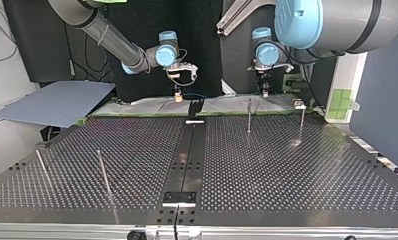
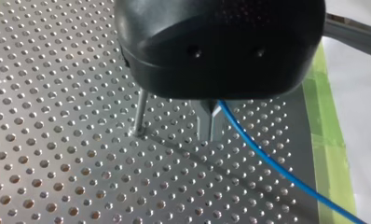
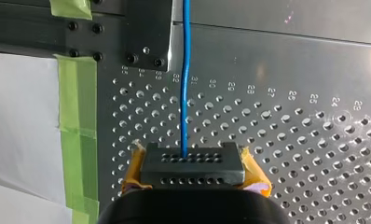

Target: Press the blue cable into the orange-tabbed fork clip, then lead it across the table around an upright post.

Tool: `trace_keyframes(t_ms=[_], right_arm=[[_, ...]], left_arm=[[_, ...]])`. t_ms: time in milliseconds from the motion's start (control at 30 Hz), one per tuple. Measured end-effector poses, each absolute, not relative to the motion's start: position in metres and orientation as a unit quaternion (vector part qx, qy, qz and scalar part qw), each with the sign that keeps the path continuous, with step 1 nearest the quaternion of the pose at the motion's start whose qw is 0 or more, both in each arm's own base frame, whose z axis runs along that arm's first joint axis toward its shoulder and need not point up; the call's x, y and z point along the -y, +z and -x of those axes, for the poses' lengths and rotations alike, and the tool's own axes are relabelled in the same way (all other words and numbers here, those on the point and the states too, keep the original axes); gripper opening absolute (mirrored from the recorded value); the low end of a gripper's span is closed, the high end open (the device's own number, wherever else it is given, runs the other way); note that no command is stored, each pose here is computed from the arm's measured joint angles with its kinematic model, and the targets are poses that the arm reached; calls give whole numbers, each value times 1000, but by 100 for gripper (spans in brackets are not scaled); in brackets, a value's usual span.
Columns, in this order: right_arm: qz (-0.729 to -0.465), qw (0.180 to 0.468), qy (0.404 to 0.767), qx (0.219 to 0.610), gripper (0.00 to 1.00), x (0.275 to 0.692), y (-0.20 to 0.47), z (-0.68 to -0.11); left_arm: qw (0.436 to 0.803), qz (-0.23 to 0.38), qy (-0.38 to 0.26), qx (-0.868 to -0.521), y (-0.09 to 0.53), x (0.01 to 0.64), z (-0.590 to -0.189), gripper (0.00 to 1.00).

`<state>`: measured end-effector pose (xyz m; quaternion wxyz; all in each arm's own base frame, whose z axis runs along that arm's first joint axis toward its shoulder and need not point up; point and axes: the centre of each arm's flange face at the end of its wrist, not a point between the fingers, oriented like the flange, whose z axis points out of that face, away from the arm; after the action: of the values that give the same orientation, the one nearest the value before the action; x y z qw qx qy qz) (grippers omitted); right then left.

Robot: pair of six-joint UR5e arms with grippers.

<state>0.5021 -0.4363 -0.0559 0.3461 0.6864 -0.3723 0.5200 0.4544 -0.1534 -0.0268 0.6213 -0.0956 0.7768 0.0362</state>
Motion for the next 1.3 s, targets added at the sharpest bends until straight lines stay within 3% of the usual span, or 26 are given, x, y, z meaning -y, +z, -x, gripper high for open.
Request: trace_keyframes(t_ms=[433, 1300], right_arm=[[-684, 344, 525, 371, 0, 439, -55, -502], [-668, 351, 533, 384, 0, 464, -53, -487]], left_arm=[[649, 113, 4, -752, -20, 153, -473, 0], [660, 122, -30, -741, -10, 152, -502, 0]])
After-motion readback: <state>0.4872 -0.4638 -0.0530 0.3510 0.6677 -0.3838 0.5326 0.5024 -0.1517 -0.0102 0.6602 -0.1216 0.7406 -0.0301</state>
